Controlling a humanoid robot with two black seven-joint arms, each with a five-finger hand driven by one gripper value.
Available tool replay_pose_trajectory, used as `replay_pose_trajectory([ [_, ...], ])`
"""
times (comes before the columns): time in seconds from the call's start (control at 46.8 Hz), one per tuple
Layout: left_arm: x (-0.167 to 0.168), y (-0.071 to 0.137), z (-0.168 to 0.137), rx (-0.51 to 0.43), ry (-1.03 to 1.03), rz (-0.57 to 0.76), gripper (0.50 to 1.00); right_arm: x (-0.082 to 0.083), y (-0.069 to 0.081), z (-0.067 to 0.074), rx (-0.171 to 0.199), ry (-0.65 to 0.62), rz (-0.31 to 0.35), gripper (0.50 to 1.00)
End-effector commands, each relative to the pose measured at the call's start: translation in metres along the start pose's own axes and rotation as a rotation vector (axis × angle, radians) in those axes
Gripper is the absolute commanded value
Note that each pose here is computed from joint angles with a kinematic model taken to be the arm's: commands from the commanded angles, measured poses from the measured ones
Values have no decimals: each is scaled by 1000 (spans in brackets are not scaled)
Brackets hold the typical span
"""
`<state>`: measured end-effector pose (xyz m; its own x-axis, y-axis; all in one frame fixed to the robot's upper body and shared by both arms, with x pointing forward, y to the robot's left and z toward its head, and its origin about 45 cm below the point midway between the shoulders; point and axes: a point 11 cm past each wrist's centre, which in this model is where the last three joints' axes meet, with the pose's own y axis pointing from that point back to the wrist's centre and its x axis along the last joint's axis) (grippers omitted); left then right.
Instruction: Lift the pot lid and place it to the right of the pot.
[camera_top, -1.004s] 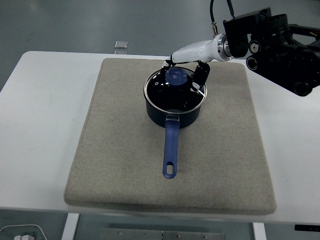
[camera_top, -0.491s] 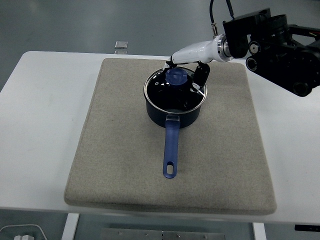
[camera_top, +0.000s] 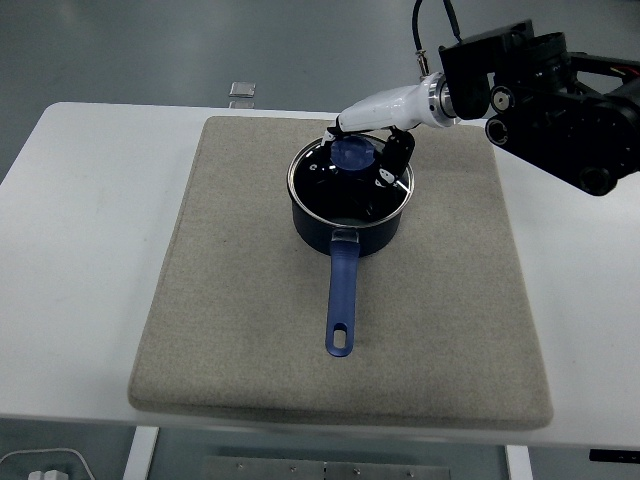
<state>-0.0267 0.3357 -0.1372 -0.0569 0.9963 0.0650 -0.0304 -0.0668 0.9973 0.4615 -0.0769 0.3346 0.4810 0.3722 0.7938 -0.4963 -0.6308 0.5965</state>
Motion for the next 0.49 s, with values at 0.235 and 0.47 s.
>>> replay_pose_trajectory([
  [0.235,0,0,0,-1,0,1,1000,0,0,2,-7,2,-2,829],
  [0.47,0,0,0,-1,0,1,1000,1,1,2,-7,4,0,780],
])
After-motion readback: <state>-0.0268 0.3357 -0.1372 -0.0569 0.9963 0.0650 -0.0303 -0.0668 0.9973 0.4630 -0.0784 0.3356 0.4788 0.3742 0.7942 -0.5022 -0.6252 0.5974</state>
